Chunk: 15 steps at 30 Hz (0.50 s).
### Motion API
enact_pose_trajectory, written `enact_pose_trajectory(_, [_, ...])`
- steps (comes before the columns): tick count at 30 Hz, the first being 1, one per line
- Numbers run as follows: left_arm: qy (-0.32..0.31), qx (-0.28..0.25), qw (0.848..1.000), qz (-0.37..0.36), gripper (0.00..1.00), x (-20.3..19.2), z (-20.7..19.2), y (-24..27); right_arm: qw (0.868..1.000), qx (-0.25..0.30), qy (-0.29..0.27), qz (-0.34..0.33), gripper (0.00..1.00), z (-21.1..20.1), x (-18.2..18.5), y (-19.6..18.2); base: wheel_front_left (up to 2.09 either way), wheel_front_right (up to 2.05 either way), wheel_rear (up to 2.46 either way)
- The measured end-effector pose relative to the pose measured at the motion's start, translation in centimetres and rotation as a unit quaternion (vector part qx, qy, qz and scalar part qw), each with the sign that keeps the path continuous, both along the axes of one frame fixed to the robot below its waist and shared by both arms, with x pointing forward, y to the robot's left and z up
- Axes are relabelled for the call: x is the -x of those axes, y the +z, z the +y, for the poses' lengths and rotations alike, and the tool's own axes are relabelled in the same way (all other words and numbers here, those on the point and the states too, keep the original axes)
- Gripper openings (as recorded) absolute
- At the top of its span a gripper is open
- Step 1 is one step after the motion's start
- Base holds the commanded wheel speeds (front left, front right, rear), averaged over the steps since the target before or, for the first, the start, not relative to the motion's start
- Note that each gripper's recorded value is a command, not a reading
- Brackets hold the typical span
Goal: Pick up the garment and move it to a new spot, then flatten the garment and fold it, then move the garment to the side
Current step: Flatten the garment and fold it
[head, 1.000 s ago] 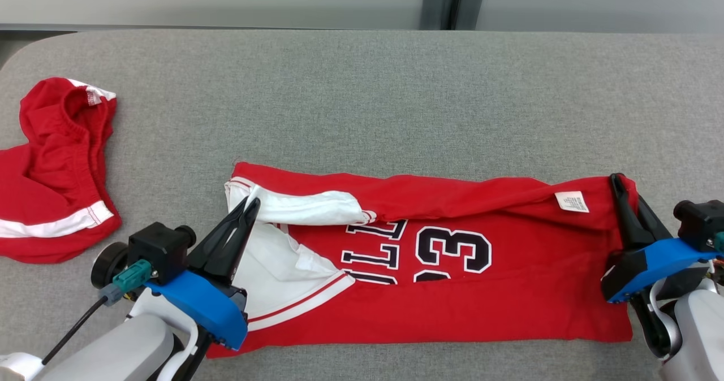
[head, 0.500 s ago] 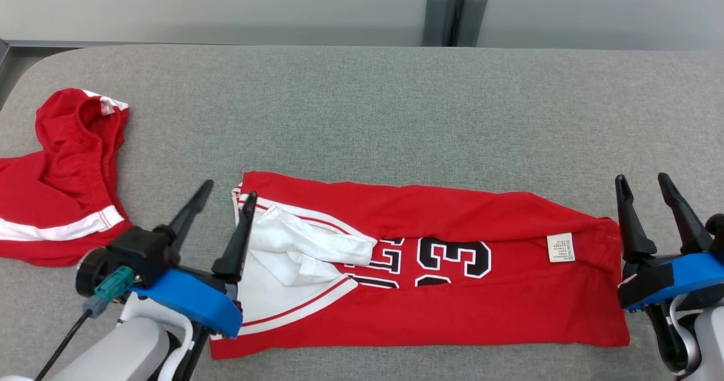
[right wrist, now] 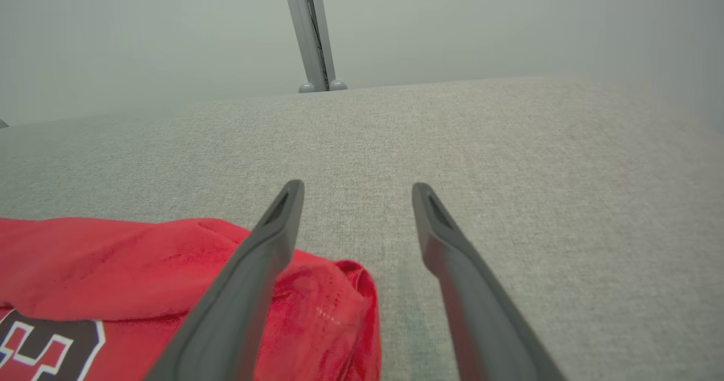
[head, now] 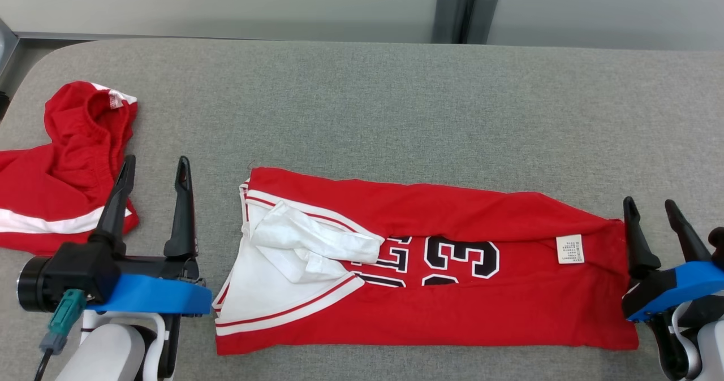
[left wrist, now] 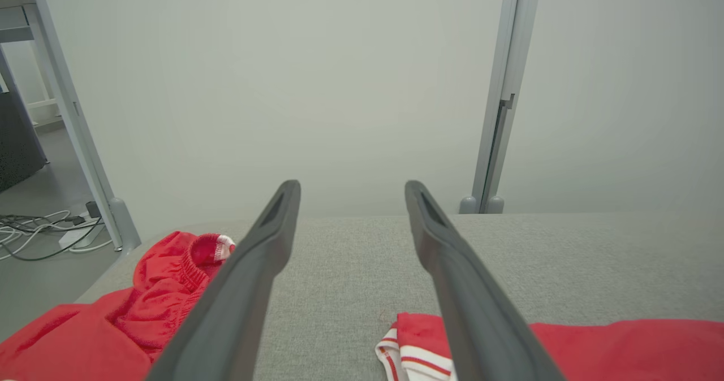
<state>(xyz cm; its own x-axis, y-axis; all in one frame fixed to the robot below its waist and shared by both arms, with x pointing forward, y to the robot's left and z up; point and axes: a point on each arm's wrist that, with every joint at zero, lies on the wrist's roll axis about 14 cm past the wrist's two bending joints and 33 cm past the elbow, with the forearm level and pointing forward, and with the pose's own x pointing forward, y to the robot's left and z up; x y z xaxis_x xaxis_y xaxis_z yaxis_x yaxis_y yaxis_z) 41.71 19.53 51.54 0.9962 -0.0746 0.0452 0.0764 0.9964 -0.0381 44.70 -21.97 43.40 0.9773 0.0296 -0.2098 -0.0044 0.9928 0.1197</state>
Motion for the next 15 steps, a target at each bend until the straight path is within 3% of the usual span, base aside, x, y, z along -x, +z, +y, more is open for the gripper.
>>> enact_pose_trajectory(15, [0.090, -0.014, 0.996, -0.008, 1.00, 1.5, 4.0, -1.1, 0.993, -0.028, -0.001, 0.111, 1.00, 1.5, 2.0, -5.9, 0.00, 0.00, 0.00])
